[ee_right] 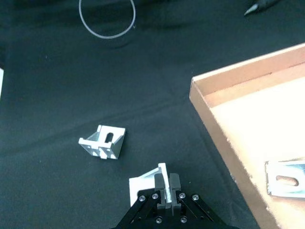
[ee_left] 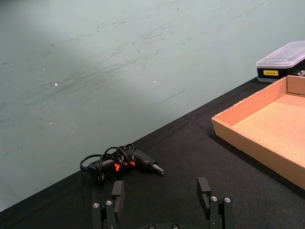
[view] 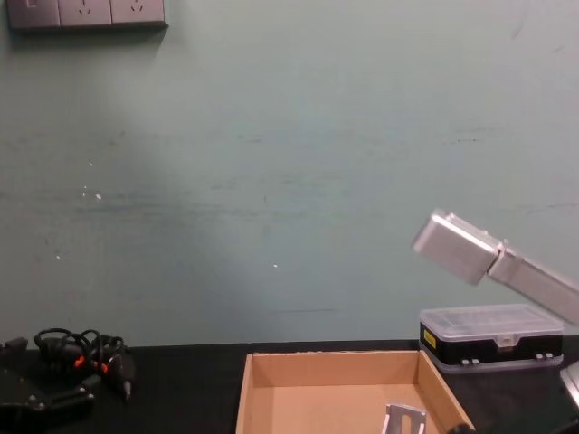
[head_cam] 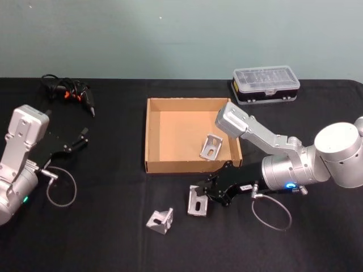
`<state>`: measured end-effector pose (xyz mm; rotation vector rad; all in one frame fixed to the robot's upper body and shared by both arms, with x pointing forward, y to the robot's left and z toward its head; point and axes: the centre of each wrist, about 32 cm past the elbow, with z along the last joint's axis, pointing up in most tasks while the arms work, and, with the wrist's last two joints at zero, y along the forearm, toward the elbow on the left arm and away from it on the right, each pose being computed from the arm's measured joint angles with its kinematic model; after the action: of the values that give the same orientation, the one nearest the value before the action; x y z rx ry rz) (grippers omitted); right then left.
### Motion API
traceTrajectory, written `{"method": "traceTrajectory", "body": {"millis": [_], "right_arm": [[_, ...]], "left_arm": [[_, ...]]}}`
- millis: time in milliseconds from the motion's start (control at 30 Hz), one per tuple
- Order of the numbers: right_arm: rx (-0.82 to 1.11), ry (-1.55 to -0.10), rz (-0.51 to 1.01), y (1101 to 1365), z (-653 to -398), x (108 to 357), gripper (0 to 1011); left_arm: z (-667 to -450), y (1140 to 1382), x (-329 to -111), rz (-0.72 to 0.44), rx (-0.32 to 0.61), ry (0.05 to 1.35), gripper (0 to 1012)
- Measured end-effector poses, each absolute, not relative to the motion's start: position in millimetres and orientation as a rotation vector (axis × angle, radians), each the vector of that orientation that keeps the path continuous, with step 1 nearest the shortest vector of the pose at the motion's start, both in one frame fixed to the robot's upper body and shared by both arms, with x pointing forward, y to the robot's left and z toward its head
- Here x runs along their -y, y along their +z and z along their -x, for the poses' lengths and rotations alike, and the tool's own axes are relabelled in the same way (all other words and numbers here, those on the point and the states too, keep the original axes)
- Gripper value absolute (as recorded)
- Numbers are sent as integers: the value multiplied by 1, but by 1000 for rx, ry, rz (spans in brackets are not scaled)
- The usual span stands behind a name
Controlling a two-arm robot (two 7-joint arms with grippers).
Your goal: Use one hand to pick up the angle iron from the table and place it into the box.
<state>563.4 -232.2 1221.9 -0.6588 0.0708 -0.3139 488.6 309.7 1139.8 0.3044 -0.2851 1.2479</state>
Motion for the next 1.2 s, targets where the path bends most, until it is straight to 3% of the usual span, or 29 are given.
{"method": "traceTrajectory", "body": {"millis": [267,533,1200], "right_arm": [[7,-379,619,1250,-555,231,70],[99,-531,551,1280,-552,228,70],[65,-679,543,1240,-604,179,70]], "left_arm": [[-489,1140,-310,-305,285,1248,1000],[-489,1140,-310,-304,285,1248,1000],[-489,1140,-310,-304,285,1248,1000]]}}
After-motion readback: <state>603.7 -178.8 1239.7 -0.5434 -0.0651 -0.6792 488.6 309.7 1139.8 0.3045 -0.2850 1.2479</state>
